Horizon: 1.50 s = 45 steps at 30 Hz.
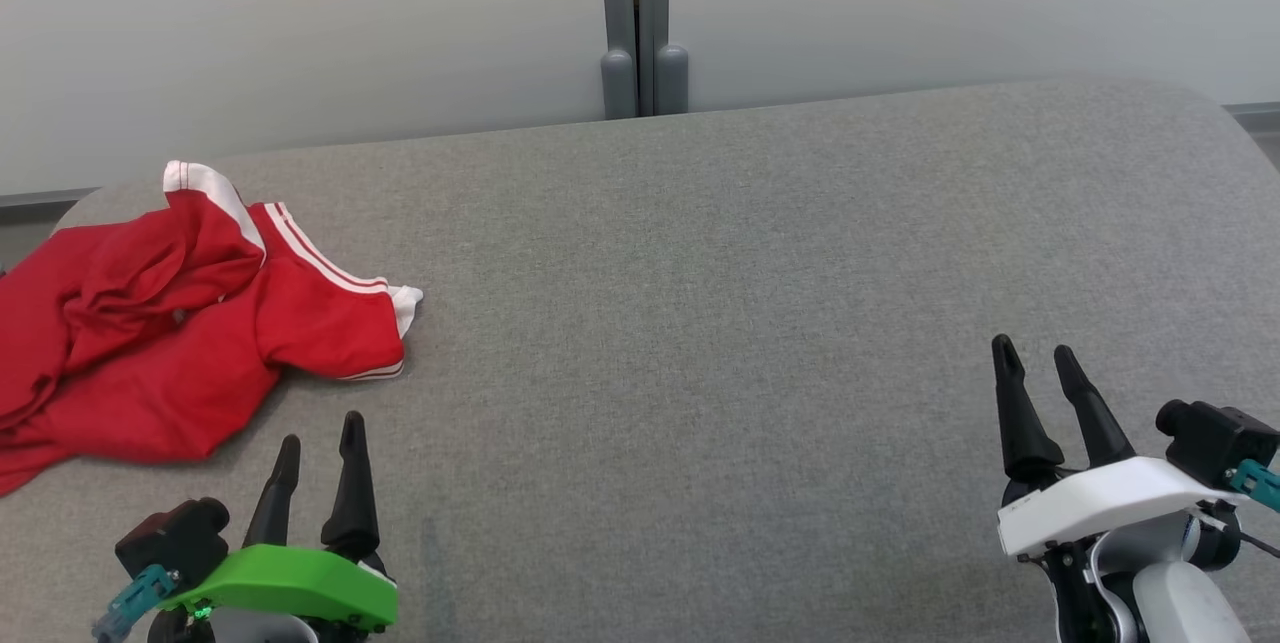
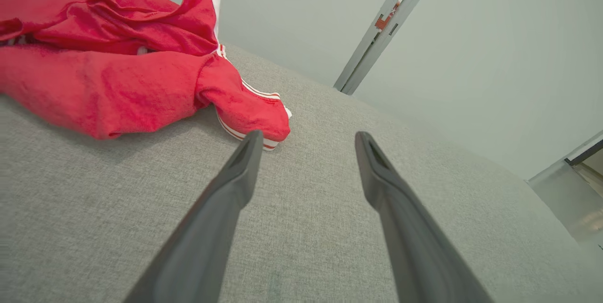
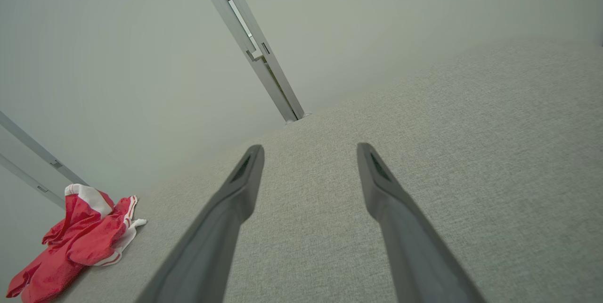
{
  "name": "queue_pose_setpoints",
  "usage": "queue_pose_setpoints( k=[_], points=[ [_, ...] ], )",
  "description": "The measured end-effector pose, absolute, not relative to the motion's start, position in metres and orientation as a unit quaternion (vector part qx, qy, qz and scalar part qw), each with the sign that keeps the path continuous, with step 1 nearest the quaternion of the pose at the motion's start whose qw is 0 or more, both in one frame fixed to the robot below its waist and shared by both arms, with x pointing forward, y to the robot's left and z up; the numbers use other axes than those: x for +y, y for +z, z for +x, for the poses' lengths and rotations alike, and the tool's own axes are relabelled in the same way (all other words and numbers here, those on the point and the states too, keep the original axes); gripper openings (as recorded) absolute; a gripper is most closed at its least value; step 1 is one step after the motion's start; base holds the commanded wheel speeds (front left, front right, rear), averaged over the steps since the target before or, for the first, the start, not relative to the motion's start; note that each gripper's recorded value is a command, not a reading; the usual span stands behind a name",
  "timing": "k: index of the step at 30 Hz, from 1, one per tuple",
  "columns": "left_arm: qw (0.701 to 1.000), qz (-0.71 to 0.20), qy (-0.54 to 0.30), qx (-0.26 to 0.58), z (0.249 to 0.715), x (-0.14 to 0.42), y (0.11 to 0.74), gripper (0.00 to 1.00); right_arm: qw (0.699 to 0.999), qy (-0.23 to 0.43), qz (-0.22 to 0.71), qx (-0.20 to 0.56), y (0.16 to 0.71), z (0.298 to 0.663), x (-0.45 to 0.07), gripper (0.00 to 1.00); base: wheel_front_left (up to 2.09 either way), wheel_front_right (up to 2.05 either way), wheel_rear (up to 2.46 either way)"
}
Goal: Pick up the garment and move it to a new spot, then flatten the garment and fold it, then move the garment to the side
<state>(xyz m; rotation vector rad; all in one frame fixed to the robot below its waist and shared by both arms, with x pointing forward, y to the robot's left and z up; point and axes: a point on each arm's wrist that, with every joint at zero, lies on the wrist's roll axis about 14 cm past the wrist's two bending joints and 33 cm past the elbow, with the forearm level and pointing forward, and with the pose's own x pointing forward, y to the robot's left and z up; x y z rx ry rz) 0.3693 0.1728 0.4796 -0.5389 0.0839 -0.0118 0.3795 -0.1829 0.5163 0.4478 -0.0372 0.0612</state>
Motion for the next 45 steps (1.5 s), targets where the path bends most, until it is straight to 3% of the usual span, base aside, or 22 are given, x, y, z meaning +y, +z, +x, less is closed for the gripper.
queue_pose_setpoints(
  k=[21, 45],
  points=[
    [0.989, -0.141, -0.018, 0.028, 0.363, 0.172, 0.48, 1.0, 0.992, 0.041, 0.111, -0.036, 0.519, 0.378, -0.179, 1.0, 0.0, 0.0, 0.0],
    [0.997, -0.067, -0.041, 0.016, 0.358, 0.168, 0.477, 1.0, 0.998, 0.023, 0.056, -0.027, 0.503, 0.37, -0.19, 1.0, 0.0, 0.0, 0.0]
  ],
)
